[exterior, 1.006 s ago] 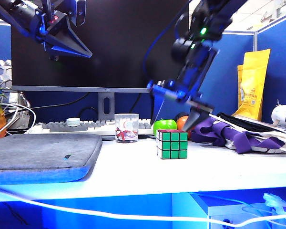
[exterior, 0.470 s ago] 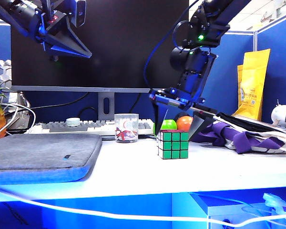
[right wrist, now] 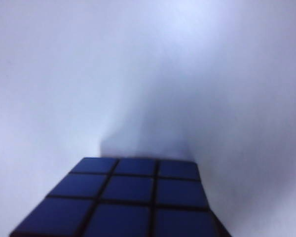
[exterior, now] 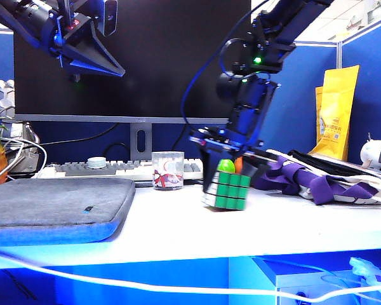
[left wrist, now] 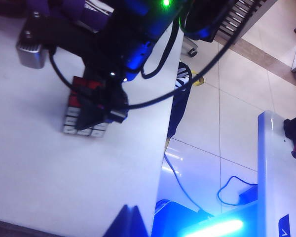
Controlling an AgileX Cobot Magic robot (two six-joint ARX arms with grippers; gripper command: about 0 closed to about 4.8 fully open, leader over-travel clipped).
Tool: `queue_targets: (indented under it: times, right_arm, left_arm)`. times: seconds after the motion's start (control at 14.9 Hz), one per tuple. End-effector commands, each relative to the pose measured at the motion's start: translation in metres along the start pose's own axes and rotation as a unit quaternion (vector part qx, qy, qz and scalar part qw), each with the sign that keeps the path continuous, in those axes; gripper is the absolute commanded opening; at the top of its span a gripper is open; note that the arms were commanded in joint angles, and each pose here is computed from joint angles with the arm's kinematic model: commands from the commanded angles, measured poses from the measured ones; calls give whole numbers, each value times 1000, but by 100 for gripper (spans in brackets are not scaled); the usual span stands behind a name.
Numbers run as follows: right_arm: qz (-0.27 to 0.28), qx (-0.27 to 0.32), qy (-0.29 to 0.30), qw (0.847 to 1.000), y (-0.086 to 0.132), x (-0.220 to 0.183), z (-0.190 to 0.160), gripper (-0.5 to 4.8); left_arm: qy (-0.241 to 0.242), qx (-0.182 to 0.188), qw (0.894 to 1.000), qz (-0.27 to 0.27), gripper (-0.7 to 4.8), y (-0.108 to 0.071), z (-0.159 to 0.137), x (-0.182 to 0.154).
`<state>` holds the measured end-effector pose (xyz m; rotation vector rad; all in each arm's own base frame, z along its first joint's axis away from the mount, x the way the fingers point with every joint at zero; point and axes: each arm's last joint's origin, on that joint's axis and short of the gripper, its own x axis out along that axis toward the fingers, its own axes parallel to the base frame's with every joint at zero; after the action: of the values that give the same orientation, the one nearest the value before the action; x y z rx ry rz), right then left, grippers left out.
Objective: Rotate the Rubik's Cube so that its red face is facing towards you.
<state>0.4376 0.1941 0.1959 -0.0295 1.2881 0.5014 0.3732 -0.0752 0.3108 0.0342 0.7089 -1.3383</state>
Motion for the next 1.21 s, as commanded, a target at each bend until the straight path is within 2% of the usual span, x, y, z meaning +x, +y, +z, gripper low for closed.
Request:
queue_targets:
  times: [0.07, 0.2, 0.27, 0.34, 0.4, 0.47, 0.6, 0.74, 0.8, 1.01, 1.21]
  right_arm:
    - [11, 2, -125, 992, 4, -2, 25, 22]
    - [-12, 0, -210, 978, 10, -15, 38, 22]
    - [-43, -37, -257, 965, 23, -25, 44, 22]
    - [-54, -59, -281, 956, 31, -31, 46, 23]
    - [-68, -76, -324, 941, 45, -38, 47, 23]
    - [-66, -80, -344, 933, 49, -36, 44, 23]
    - [-75, -76, -385, 917, 47, -25, 26, 23]
    - [-72, -72, -463, 881, 38, -7, -16, 22]
    - [-65, -65, -481, 872, 33, 3, -34, 22]
    - [-71, -42, -463, 883, 16, 34, -75, 22]
    - [-60, -18, -451, 890, 12, 45, -82, 23]
  left_arm:
    - [-1, 13, 1000, -5, -5, -3, 1, -1]
    - [-1, 14, 1000, -4, -5, -3, 1, -1]
    - [-1, 21, 1000, -5, -5, -3, 1, -1]
    - [-1, 21, 1000, -5, -5, -3, 1, -1]
    - [-3, 21, 1000, -6, -5, -3, 1, -1]
    - [-10, 22, 1000, -13, -5, -3, 1, -1]
    - [-14, 26, 999, -18, -5, -4, 1, -1]
    - [-14, 27, 999, -19, -5, -4, 1, -1]
    - [-14, 28, 999, -19, -5, -4, 1, -1]
    - [-22, 31, 999, -26, -5, -4, 2, -1]
    - [-37, 36, 998, -38, -5, -4, 3, -1]
